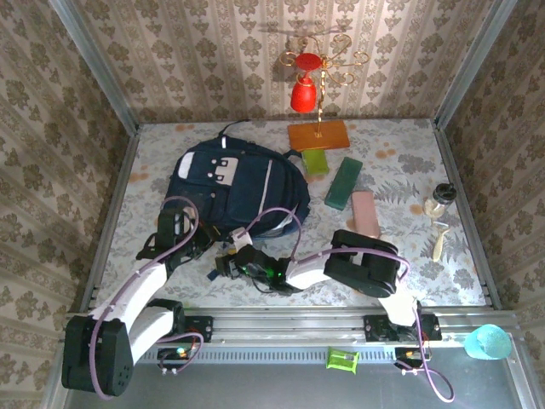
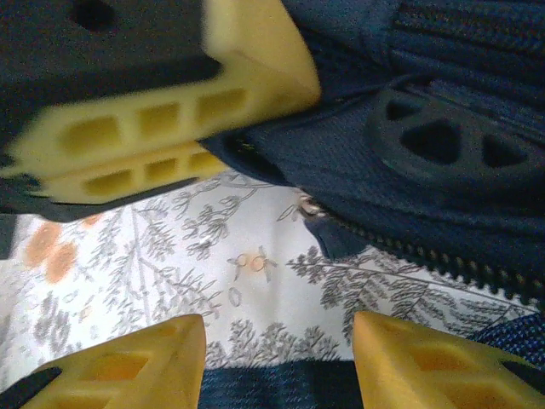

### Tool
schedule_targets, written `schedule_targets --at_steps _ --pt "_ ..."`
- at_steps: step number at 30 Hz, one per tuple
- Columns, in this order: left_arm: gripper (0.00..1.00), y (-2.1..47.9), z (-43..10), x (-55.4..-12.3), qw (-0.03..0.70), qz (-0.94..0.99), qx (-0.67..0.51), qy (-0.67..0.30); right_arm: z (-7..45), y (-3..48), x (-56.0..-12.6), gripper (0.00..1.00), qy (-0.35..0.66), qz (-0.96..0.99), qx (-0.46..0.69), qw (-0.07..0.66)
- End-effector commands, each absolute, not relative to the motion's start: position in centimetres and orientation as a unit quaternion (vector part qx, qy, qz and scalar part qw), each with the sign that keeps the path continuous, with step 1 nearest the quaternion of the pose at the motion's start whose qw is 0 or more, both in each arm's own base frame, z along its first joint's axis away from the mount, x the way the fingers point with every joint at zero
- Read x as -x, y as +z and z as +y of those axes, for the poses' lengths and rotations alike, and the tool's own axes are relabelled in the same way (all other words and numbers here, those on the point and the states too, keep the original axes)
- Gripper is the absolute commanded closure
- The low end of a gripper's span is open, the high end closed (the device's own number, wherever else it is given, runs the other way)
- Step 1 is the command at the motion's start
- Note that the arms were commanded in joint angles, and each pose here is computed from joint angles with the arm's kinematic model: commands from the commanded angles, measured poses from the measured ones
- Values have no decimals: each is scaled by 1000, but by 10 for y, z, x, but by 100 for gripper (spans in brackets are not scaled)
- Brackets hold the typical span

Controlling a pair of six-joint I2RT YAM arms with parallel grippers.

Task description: Pack books, pencil case, and school supplies into a backpack

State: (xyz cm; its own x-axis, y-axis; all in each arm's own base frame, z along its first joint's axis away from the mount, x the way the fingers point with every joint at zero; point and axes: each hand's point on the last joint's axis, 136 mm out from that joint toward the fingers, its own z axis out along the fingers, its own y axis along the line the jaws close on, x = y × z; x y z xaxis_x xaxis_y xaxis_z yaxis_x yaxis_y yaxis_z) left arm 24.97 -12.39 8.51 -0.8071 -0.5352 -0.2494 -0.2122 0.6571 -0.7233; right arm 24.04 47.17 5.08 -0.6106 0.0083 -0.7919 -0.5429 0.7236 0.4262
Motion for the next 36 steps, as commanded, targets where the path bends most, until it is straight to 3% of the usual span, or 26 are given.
schedule_targets --at_steps 1,10,17,23,36 --pt "100 119 -138 -257 242 867 177 -399 468 59 -265 54 291 809 147 490" --pt "100 119 -138 -256 242 870 170 -396 480 58 -284 63 236 782 181 547" --pt "100 115 -137 -257 242 872 170 -390 473 61 -287 79 219 780 173 560" --pt "100 110 -132 -259 252 879 163 -370 455 59 -277 100 211 789 172 551" --pt "100 93 -111 -269 279 903 129 -301 389 33 -249 100 192 841 177 474"
